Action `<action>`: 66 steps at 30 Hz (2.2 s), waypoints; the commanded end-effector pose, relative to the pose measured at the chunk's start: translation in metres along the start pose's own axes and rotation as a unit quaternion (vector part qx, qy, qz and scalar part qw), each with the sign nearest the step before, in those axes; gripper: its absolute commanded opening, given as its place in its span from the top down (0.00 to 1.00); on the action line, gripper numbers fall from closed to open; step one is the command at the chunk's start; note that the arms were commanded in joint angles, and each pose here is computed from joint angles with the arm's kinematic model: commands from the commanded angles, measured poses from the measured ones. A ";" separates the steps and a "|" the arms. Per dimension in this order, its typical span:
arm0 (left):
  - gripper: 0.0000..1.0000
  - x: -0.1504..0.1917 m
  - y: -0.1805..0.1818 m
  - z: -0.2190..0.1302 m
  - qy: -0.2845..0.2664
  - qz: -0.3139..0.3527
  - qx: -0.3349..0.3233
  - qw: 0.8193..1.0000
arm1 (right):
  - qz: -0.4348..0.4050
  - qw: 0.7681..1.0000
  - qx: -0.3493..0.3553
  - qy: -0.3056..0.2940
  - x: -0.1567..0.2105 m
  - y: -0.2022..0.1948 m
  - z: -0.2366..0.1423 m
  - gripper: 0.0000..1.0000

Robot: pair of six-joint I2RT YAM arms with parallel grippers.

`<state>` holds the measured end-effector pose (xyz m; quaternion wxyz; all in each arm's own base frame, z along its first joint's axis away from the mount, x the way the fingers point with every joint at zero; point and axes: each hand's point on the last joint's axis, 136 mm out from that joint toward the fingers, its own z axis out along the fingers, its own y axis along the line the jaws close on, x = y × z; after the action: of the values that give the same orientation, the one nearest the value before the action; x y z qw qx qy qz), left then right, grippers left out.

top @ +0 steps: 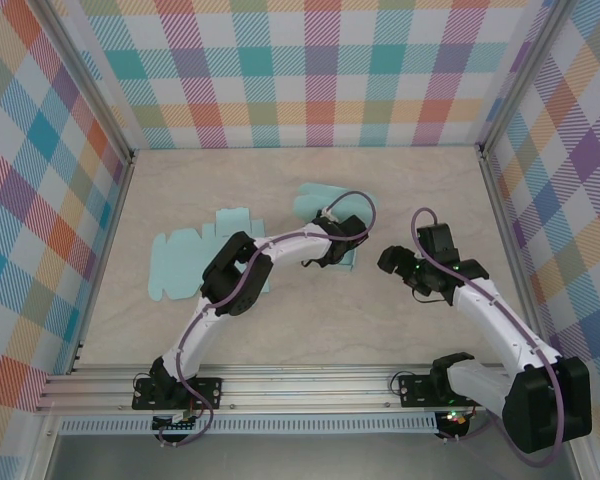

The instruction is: Fold the paper box

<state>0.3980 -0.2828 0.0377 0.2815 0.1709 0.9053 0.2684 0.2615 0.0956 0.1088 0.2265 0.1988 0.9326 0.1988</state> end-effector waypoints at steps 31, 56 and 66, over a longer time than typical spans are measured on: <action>0.30 -0.006 0.123 -0.138 -0.161 -0.119 0.176 0.964 | -0.088 0.990 -0.026 -0.106 -0.022 0.013 -0.068 0.00; 0.34 -0.059 0.104 -0.055 -0.230 -0.015 0.375 0.898 | -0.323 0.940 -0.110 -0.027 -0.082 0.111 0.028 0.18; 0.49 -0.058 0.084 -0.039 -0.192 0.006 0.397 0.897 | -0.319 0.936 -0.145 0.019 -0.074 0.127 0.052 0.42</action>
<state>0.4340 -0.2556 0.1409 0.3749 0.3097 0.8623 -0.1412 0.3794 0.1678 0.1353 0.2739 -0.1262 0.9262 0.2262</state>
